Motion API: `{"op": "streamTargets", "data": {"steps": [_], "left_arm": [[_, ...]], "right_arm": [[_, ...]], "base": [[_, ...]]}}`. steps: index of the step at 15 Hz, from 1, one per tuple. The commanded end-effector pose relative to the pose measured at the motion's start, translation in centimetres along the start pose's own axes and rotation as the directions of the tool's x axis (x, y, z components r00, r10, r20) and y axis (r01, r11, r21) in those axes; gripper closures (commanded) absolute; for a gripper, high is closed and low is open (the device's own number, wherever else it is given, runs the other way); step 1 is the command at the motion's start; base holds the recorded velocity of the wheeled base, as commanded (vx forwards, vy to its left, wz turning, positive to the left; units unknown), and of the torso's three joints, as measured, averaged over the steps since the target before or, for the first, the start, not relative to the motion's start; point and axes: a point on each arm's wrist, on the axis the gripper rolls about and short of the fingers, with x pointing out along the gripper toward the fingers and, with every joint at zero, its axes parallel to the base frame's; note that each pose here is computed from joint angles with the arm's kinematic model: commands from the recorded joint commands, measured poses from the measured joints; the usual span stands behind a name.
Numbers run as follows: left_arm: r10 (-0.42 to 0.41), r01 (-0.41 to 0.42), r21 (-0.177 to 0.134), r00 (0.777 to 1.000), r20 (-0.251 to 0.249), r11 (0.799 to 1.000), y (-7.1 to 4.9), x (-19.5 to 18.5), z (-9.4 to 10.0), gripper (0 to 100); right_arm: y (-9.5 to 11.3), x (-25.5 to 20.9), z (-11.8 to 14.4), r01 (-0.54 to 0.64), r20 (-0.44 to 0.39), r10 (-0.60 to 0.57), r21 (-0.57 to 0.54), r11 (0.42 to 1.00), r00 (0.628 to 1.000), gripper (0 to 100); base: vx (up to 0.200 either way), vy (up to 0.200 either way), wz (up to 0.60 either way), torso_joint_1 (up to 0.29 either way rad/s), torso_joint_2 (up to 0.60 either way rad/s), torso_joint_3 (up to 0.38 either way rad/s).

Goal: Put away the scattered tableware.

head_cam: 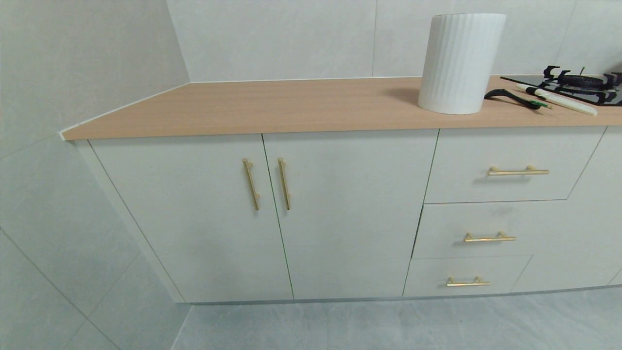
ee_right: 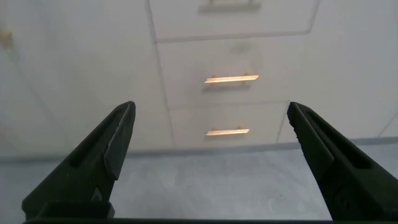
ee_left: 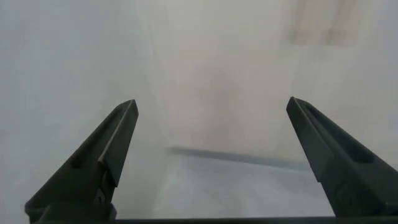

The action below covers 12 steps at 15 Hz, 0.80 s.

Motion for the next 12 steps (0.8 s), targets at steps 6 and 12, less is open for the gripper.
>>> {"op": "streamTargets", "data": {"steps": [6, 12], "left_arm": [[-0.128, 0.127, -0.012, 0.99, -0.063, 0.992, -0.25, 0.19, -0.54, 0], [-0.118, 0.117, -0.012, 0.992, -0.04, 0.993, -0.25, 0.0, -0.6, 0]], "right_arm": [[0.04, 0.04, -0.3, -0.023, -0.023, 0.023, -0.013, 1.0, 0.999, 0], [0.04, 0.04, -0.3, -0.023, -0.023, 0.023, -0.008, 1.0, 0.999, 0]], "base": [[0.0, 0.0, 0.0, 0.0, 0.0, 0.0], [0.0, 0.0, 0.0, 0.0, 0.0, 0.0]]}}
